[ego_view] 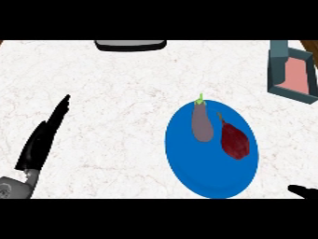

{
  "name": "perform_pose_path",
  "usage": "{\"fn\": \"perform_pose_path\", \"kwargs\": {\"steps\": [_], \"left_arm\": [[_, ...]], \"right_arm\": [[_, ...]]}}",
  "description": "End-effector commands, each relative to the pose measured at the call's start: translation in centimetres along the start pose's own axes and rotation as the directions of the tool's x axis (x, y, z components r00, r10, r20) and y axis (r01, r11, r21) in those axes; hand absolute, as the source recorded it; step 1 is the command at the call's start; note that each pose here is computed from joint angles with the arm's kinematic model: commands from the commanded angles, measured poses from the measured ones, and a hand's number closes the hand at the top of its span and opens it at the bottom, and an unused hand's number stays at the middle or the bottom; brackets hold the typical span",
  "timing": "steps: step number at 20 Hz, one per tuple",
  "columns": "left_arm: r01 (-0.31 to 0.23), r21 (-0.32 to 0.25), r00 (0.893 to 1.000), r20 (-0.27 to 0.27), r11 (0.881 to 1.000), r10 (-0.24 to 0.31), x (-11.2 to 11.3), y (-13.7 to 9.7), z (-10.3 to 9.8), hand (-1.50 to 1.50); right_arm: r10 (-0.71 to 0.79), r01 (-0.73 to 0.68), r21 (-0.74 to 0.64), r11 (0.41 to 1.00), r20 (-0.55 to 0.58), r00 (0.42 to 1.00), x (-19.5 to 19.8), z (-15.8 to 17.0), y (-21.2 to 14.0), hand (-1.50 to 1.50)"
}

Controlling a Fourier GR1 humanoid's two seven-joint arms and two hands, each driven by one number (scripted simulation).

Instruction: Pick the eggplant from the plate and place it in the cardboard box

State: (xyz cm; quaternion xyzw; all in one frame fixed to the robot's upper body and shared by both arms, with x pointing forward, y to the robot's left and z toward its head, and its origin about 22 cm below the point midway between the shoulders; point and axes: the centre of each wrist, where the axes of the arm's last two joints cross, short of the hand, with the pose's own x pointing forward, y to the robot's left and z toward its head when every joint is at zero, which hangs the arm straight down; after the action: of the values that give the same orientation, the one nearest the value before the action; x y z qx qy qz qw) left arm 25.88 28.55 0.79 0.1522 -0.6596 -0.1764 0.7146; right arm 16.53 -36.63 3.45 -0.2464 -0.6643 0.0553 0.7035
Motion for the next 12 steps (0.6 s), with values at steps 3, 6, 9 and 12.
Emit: {"fn": "perform_pose_path", "kwargs": {"steps": [3,6,9,12], "left_arm": [[0.006,-0.017,1.000,0.004,1.000,-0.006,-0.4,0.2,-0.4,0.00],[0.007,-0.015,1.000,0.017,1.000,-0.007,-0.9,0.2,-0.7,0.00],[0.006,-0.031,1.000,0.007,1.000,-0.005,-0.5,-1.5,-1.2,0.00],[0.011,-0.032,1.000,0.019,0.999,-0.010,-0.9,-0.4,-1.7,0.00]], "right_arm": [[0.232,-0.217,0.193,0.957,-0.061,0.971,6.9,-0.1,-0.4,-1.50],[0.222,-0.187,0.292,0.938,-0.091,0.971,11.0,-1.5,-0.3,-1.50],[0.279,-0.229,0.332,0.915,-0.111,0.954,14.8,-1.8,-0.5,-1.50],[0.349,-0.270,0.372,0.888,-0.164,0.923,18.1,-3.4,0.0,-1.50]]}}
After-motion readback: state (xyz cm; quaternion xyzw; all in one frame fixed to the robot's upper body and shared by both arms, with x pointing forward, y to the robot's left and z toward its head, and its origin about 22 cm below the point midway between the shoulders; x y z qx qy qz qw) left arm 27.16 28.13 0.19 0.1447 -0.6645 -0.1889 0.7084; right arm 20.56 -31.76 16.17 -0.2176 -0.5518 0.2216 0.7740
